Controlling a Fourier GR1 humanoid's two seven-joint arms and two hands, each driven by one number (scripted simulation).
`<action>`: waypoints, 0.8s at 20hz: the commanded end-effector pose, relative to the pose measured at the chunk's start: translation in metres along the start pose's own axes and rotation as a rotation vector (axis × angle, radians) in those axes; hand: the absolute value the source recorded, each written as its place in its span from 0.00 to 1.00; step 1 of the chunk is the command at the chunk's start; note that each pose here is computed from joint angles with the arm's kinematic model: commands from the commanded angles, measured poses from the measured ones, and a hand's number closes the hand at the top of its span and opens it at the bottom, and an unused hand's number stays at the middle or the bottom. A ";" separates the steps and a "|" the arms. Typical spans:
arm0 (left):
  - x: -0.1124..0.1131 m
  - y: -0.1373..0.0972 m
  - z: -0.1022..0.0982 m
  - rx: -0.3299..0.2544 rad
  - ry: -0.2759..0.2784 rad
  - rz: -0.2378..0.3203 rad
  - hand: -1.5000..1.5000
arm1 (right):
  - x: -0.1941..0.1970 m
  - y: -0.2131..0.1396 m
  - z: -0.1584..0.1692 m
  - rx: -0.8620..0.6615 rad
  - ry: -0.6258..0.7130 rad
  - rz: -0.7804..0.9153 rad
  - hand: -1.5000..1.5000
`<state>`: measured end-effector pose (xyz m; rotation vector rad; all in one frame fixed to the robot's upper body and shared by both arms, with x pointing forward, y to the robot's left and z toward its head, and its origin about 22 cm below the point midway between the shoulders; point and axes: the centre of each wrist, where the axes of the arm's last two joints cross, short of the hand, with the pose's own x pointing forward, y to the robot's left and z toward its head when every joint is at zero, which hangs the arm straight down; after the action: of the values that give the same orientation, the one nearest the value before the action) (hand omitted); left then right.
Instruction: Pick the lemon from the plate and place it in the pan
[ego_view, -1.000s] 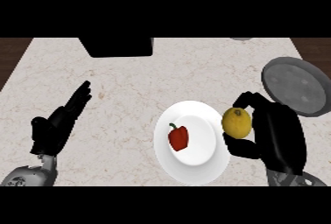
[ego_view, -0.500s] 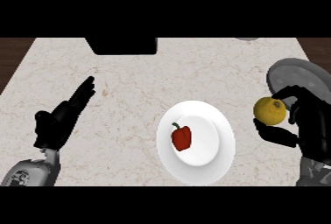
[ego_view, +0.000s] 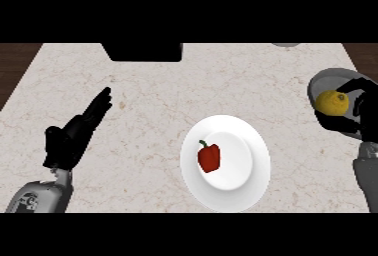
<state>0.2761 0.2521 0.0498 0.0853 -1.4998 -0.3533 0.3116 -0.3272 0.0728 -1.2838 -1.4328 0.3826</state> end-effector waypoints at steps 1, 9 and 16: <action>-0.012 -0.007 0.015 -0.030 -0.007 -0.008 0.50 | -0.047 0.008 -0.022 -0.047 0.026 0.046 1.00; -0.001 -0.014 -0.007 0.005 0.005 -0.007 0.50 | -0.076 0.012 -0.070 -0.067 0.032 0.020 1.00; 0.006 0.006 -0.003 -0.008 -0.033 -0.010 0.50 | -0.107 0.011 -0.070 -0.068 0.018 0.046 1.00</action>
<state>0.2788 0.2471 0.0544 0.0788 -1.5148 -0.3631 0.3597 -0.4312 0.0450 -1.3606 -1.4147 0.3486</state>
